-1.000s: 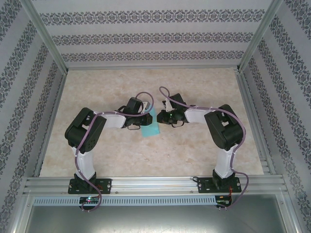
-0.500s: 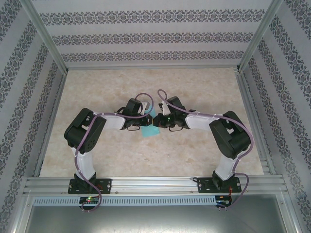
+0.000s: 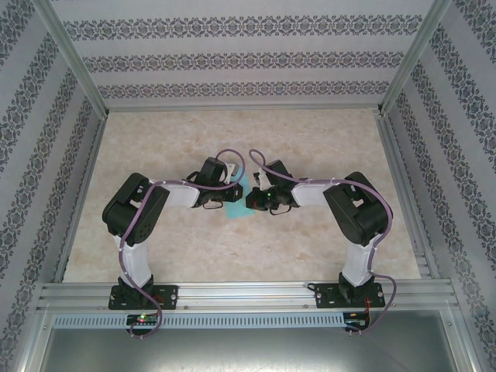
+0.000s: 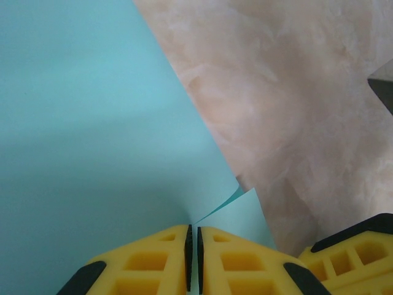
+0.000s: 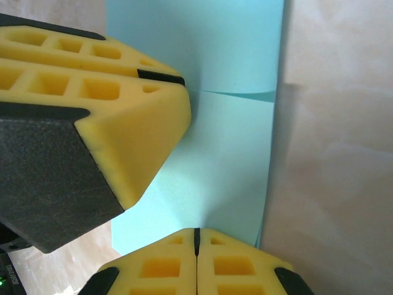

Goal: Fold a paper plane with a square sheet of paper (pick it up from the middle)

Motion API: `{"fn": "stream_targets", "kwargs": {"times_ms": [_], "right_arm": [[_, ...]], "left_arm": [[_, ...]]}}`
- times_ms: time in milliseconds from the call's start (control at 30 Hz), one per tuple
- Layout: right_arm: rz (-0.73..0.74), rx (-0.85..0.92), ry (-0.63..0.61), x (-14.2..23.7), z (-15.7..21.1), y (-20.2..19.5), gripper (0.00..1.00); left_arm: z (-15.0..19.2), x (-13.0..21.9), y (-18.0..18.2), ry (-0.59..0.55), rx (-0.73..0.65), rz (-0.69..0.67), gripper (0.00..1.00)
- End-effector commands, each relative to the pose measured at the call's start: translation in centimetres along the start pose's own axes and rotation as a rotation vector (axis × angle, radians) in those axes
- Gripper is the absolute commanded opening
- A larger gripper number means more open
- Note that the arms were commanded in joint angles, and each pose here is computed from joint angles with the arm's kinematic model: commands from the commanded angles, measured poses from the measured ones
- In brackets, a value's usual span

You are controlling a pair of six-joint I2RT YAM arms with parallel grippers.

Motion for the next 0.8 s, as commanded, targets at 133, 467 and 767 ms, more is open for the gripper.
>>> {"fn": "stream_targets", "kwargs": {"times_ms": [133,467,767], "right_arm": [[0.007,0.010,0.046,-0.4,1.1,-1.1,0.06],[0.027,0.014,0.065,0.4,2.4,-1.8,0.06],[0.047,0.009,0.079,1.2,3.8,-2.8,0.06]], "left_arm": [[6.2,-0.8,2.6,0.237,0.058,-0.108,0.16],[6.8,-1.1,3.0,0.257,0.057,-0.116,0.16],[6.7,-1.1,3.0,0.257,0.056,-0.116,0.16]]}}
Point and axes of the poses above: each hand's point on the last joint's axis, 136 mm out from that joint toward the fingers, its own x axis back along the fingers, its own y axis along the line the jaws close on, z = x × y, the point moved 7 cm from there along x, back along the fingers, and after that the axes turned 15 degrees about -x, right-handed, at the moved point
